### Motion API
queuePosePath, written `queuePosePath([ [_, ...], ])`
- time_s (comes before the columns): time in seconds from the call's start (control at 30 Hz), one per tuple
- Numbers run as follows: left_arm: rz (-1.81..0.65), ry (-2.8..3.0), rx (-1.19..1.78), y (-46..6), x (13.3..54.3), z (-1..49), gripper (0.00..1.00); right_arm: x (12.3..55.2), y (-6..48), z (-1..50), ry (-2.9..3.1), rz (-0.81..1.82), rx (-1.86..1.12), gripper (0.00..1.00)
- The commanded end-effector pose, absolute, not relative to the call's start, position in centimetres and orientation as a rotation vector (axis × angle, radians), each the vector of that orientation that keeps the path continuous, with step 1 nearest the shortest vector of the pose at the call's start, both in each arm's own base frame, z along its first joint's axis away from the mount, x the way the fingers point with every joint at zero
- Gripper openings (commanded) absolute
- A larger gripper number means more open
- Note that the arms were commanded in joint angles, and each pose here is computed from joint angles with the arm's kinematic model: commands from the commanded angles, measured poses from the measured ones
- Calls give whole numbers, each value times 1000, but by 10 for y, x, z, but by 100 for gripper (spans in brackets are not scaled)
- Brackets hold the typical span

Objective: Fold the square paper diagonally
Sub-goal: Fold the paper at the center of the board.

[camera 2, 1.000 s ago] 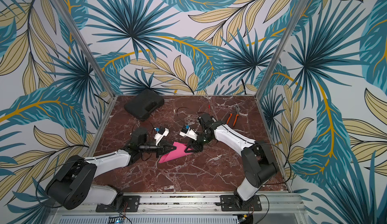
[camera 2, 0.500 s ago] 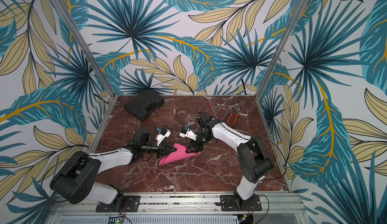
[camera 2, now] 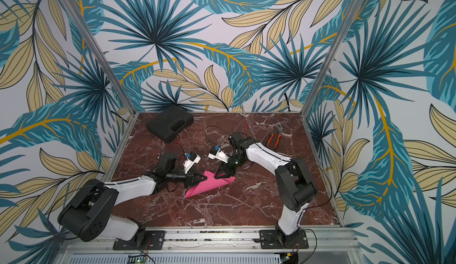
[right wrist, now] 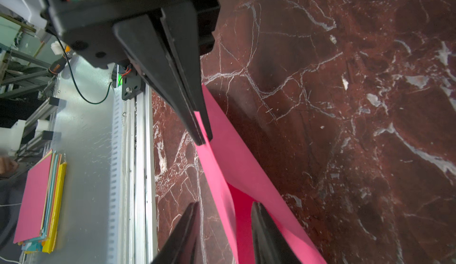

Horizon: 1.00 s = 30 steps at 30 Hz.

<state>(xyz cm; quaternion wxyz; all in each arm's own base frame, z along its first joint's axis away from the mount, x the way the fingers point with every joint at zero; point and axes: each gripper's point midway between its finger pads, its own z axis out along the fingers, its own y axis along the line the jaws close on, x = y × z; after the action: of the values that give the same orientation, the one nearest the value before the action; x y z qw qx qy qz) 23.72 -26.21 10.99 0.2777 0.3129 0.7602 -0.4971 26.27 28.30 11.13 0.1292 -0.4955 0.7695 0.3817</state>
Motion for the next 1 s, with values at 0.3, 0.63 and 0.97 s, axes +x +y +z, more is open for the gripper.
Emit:
queuePosePath([
  [0.3, -1283, 2065, 890, -261, 236, 106, 0, 269, 280, 112, 2252, 1039, -1266, 40],
  [0.63, -1217, 1989, 1011, -268, 251, 124, 0, 304, 228, 179, 2150, 676, -913, 52],
  [0.97, -1206, 1963, 1034, -269, 254, 130, 0, 322, 178, 204, 2132, 467, -518, 100],
])
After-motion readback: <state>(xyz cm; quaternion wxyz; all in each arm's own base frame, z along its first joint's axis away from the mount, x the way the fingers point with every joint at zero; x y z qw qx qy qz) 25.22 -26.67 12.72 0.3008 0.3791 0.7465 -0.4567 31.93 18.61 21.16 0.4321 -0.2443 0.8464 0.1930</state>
